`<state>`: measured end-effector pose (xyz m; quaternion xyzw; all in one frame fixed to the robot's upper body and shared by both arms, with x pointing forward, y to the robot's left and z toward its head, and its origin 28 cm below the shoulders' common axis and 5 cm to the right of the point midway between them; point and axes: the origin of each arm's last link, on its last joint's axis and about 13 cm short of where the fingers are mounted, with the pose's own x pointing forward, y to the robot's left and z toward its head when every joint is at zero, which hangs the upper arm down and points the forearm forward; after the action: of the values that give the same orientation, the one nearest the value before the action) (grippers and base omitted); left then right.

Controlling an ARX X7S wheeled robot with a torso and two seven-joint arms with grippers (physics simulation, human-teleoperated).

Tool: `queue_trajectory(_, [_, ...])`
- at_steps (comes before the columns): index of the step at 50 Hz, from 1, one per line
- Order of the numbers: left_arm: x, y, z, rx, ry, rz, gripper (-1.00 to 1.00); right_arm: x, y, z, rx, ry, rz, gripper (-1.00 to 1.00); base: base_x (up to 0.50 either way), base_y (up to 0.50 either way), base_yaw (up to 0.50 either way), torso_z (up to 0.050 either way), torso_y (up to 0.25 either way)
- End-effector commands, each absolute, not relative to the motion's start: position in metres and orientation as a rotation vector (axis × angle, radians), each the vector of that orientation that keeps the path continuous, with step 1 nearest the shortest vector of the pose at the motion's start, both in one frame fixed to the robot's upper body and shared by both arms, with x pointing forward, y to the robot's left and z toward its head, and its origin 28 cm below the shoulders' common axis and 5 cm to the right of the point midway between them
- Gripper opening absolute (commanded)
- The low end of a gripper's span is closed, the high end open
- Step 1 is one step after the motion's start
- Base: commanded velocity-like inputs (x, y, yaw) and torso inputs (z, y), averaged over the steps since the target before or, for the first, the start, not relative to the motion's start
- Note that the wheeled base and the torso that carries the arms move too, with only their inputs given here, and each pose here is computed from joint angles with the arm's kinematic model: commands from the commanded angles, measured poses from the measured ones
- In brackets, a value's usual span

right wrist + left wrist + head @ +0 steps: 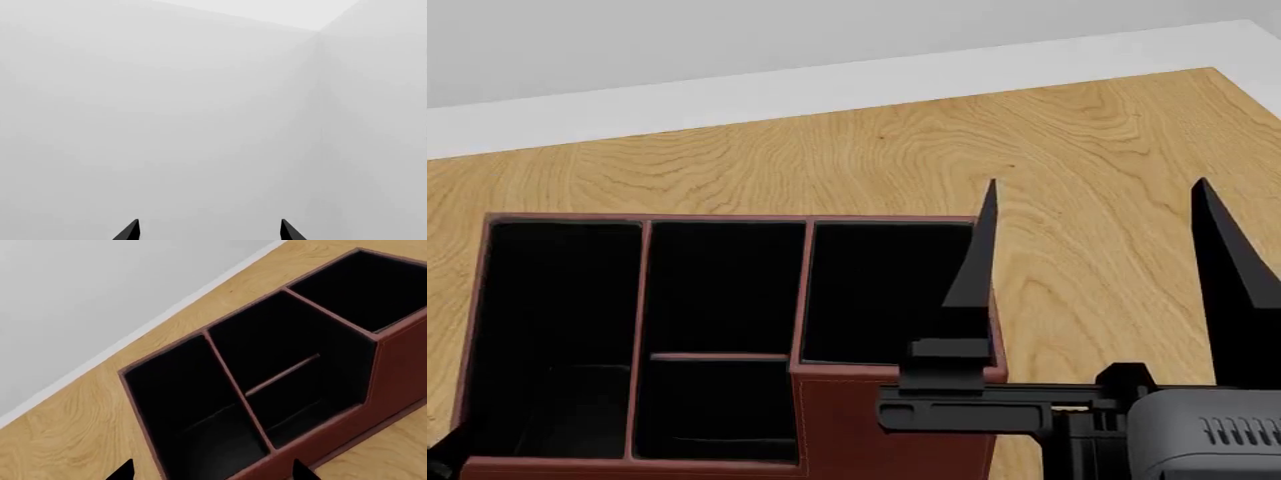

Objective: Pick up the book and place it in the back compartment of the caddy.

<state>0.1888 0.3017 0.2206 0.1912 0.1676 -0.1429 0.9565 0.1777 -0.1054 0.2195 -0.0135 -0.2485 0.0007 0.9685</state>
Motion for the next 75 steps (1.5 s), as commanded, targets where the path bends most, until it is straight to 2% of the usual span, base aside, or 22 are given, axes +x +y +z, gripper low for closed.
queue_trajectory(1, [0.192, 0.307, 0.207, 0.409, 0.400, -0.275, 1.00, 0.178, -0.105, 0.220, -0.028, -0.502, 0.001, 1.00, 0.00, 0.00, 0.00, 0.000, 0.000])
queue_trajectory(31, [0.173, 0.312, 0.174, 0.442, 0.536, -0.301, 1.00, 0.177, -0.105, 0.219, -0.026, -0.501, 0.005, 1.00, 0.00, 0.00, 0.00, 0.000, 0.000])
queue_trajectory(75, [0.182, 0.312, 0.116, 0.363, 0.653, -0.317, 1.00, 0.179, -0.104, 0.218, -0.028, -0.495, 0.008, 1.00, 0.00, 0.00, 0.00, 0.000, 0.000])
